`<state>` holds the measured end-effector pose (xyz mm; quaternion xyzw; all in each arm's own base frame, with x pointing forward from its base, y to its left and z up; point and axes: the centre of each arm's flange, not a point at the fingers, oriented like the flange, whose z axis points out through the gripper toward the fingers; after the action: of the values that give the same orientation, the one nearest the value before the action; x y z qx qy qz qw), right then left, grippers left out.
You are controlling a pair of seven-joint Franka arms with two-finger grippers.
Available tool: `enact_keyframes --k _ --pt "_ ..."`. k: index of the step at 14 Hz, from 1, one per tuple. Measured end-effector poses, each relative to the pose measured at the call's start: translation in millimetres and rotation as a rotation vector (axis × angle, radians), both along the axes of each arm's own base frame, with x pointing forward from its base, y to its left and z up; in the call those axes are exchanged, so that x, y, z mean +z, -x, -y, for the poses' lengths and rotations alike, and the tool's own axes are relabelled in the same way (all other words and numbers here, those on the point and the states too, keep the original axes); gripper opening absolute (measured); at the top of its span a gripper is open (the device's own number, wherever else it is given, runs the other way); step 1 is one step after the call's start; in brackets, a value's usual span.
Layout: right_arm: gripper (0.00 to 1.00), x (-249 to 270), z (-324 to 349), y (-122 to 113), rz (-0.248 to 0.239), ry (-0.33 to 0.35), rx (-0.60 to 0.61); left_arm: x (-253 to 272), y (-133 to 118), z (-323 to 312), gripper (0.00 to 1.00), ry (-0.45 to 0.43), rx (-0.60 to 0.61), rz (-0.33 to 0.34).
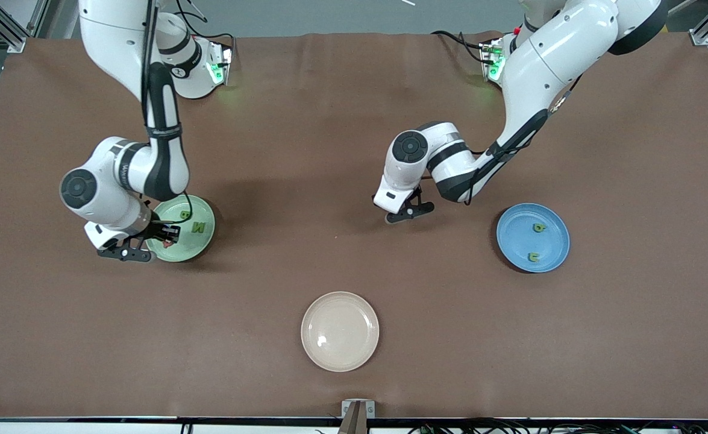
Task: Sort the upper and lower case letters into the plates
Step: 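Place the pink Q on the green plate while the left gripper places x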
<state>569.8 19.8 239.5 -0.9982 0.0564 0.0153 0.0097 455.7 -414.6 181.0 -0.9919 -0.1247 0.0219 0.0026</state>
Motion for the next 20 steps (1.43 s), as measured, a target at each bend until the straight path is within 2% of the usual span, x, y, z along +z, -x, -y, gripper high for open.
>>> enact_keyframes --k 2,4,6,9,10,12,14,19,20 --pt "0.36 -13 8 3 -0.002 -0.051 0.012 16 -10 -11 0.27 -0.047 -0.05 0.011" --pt "0.36 -25 2 5 -0.006 -0.055 0.024 44 -21 -27 0.27 -0.074 -0.11 0.012" --pt "0.36 -35 -7 6 -0.014 -0.048 0.038 75 -35 -56 0.27 -0.068 -0.171 -0.006" --pt "0.36 -43 -7 7 -0.013 -0.027 0.043 107 -62 -141 0.27 -0.016 -0.248 -0.027" --pt "0.36 -45 -6 7 -0.015 -0.022 0.043 108 -68 -174 0.27 -0.01 -0.271 -0.03" --pt "0.36 -48 -5 7 -0.018 -0.015 0.042 96 -70 -225 0.27 -0.06 -0.321 -0.018" --pt "0.36 -49 -4 8 -0.019 -0.013 0.041 81 -64 -244 0.27 -0.086 -0.347 0.0" --pt "0.36 -53 -2 10 -0.026 -0.008 0.037 65 -63 -280 0.27 -0.06 -0.374 0.013" --pt "0.43 -53 -2 10 -0.026 -0.008 0.036 61 -66 -290 0.27 -0.062 -0.381 0.01"
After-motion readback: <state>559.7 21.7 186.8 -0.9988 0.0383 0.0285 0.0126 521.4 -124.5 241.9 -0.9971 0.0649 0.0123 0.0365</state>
